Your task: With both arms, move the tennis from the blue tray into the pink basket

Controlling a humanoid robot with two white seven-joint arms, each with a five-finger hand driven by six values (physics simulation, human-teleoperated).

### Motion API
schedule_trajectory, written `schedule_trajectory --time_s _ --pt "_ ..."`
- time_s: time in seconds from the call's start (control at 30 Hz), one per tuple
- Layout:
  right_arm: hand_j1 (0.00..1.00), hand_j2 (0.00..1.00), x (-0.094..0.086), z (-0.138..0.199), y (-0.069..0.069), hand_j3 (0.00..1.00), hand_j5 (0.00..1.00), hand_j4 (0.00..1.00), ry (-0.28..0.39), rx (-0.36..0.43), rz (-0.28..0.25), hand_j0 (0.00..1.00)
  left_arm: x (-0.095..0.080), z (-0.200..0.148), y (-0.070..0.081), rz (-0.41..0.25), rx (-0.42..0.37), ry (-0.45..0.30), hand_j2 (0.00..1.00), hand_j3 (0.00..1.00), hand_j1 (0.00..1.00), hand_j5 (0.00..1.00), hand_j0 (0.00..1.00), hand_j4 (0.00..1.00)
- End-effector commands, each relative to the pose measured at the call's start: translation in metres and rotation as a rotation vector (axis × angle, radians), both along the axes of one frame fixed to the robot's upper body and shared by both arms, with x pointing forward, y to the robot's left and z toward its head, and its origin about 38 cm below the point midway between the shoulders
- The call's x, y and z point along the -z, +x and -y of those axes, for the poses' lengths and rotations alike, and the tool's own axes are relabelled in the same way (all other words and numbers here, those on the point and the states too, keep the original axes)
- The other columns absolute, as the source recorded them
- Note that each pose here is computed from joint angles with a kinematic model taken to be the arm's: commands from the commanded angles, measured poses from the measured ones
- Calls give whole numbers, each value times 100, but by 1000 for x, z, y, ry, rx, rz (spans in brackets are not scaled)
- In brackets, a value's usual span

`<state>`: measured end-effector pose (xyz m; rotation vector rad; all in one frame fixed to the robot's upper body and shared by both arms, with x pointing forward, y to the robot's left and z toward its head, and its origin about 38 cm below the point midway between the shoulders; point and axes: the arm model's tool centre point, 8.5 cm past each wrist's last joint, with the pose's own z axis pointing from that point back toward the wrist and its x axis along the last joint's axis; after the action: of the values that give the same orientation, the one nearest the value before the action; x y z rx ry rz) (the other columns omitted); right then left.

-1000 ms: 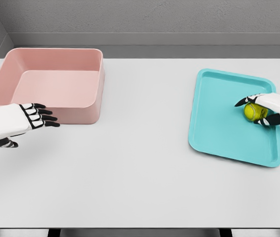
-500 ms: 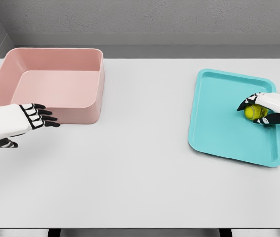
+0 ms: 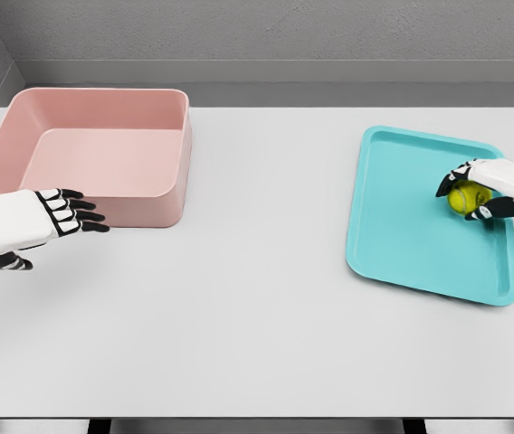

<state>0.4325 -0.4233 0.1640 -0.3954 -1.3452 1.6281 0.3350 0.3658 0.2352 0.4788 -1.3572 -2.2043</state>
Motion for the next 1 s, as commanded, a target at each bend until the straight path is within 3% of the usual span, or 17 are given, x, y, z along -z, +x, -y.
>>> schedule_trajectory --time_s 0.0,0.33,0.67,0.97 --pt "48 48 -4 -3 0 48 48 48 8 -9 8 48 -1 -1 0 0 -3 -3 100 100 100 100 100 100" --pt "48 48 -13 -17 -1 48 48 48 -17 -63 33 48 -2 0 0 1 -2 -5 100 100 100 100 100 100" --pt "48 48 -29 -52 -5 48 48 48 -36 -178 91 48 -2 0 0 -3 -2 -12 100 100 100 100 100 100" --pt "48 48 -44 -91 -16 48 48 48 -46 -304 148 48 -1 0 0 -3 -2 -13 100 100 100 100 100 100"
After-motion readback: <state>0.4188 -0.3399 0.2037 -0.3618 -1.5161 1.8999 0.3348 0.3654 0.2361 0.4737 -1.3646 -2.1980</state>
